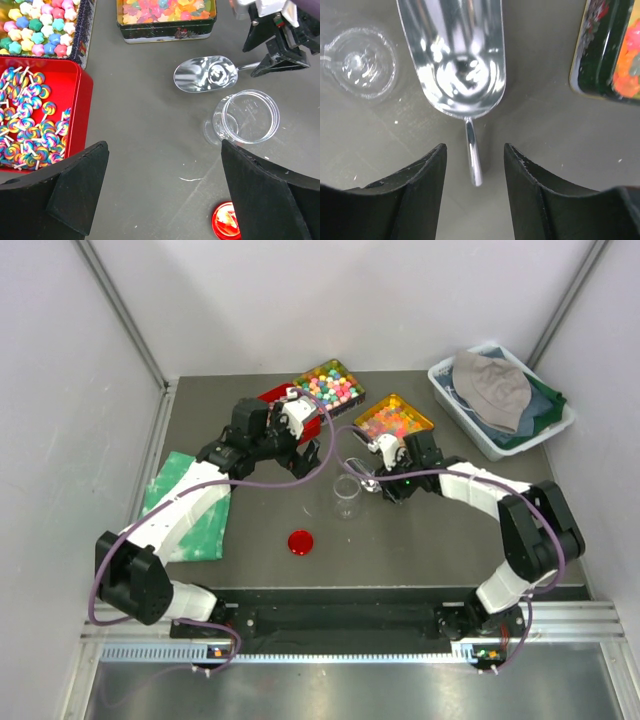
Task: Pack the candies
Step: Move the spatula to the center of the board.
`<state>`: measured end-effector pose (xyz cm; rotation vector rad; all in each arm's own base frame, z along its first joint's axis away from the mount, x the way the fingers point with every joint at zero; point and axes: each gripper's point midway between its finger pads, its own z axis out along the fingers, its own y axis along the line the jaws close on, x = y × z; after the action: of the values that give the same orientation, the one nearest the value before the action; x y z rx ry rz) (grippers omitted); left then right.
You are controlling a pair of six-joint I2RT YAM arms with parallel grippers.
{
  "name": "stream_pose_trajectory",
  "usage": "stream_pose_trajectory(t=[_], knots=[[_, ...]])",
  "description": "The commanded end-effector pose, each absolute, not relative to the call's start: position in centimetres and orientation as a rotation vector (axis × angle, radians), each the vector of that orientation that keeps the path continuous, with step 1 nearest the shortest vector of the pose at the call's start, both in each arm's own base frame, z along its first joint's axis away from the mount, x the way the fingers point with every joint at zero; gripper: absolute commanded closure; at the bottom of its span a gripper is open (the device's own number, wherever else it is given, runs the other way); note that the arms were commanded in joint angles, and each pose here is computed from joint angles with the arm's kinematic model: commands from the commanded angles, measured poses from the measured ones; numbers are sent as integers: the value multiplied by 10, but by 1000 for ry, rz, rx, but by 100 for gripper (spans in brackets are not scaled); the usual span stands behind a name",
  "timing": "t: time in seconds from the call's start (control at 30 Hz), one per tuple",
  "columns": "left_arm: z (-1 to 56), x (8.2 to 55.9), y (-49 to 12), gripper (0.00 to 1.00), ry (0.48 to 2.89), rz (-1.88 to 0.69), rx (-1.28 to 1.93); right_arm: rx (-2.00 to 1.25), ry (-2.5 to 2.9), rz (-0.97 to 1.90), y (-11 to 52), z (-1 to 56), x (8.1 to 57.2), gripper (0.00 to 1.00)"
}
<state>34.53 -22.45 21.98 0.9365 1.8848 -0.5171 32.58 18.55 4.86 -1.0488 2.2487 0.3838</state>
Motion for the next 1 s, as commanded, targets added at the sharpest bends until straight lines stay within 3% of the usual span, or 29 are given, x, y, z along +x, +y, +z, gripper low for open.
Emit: stream_pose_trajectory(t=[0.0, 0.57, 0.7, 0.87, 0.97], knots=[[242, 354, -227, 1, 1813, -505, 910, -1022, 2166, 370, 202, 68, 352, 51], [243, 355, -225, 1, 1815, -491, 912, -1084, 2233, 383, 205, 55, 346, 56], [241, 355, -226, 1, 1819, -493, 914, -1075, 2273, 346, 201, 45, 349, 65], [241, 356, -226, 1, 1817, -492, 916, -1064, 2291, 310, 199, 40, 355, 67], [241, 356, -226, 1, 1818, -491, 918, -1062, 2293, 302, 198, 40, 355, 83]])
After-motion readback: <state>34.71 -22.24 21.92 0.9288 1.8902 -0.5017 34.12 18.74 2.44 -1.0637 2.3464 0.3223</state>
